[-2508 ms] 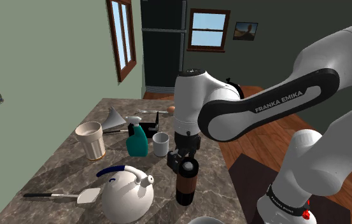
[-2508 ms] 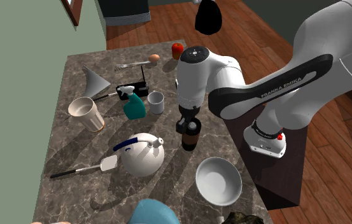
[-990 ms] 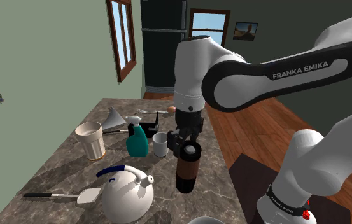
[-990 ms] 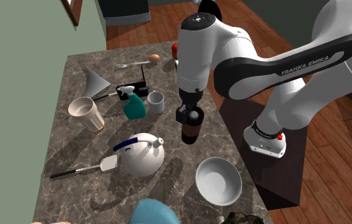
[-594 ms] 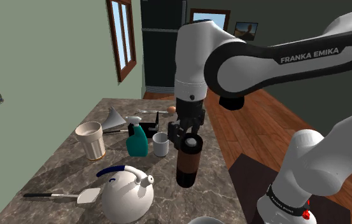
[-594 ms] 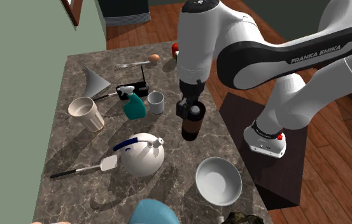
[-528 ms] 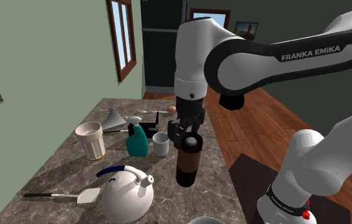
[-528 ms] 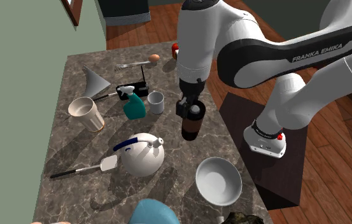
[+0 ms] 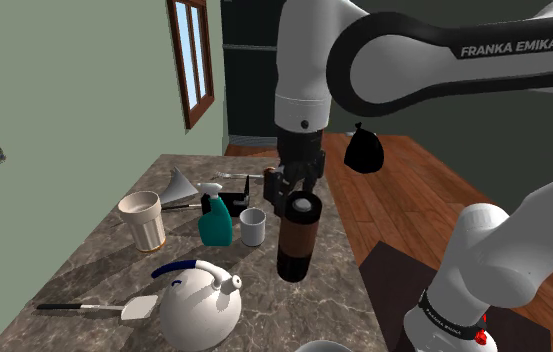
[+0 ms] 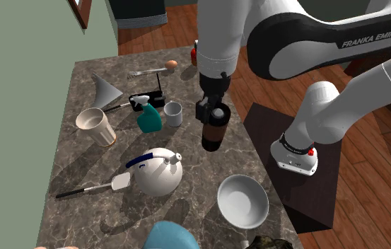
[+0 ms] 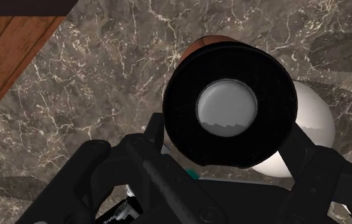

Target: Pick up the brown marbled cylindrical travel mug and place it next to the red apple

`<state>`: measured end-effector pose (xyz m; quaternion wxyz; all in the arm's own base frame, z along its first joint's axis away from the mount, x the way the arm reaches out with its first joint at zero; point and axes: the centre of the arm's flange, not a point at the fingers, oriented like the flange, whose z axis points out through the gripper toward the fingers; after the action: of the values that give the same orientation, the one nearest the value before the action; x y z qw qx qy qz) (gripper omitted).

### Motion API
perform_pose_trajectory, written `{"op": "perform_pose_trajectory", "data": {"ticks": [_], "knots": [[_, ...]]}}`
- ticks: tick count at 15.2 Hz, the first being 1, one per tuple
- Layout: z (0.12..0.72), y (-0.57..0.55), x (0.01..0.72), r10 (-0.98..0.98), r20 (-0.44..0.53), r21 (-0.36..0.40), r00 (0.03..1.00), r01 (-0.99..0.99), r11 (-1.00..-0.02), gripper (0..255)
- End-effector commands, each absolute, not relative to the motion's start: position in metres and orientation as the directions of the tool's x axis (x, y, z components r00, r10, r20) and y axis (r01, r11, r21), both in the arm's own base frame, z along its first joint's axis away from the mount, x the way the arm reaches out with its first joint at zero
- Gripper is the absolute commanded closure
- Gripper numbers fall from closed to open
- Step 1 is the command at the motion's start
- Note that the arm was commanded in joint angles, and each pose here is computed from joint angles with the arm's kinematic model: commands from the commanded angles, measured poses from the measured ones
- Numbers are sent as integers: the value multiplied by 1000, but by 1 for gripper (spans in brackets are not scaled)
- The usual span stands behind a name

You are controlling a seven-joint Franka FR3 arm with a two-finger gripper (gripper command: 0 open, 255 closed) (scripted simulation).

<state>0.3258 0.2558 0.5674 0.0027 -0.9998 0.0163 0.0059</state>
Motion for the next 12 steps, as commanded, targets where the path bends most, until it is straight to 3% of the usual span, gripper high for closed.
{"op": "perform_pose_trajectory", "data": {"ticks": [1,12], "knots": [[578,256,326,-33,-11,-6,999,-33,-999,255],[637,256,326,-33,-11,-6,999,-33,-999,255]]}}
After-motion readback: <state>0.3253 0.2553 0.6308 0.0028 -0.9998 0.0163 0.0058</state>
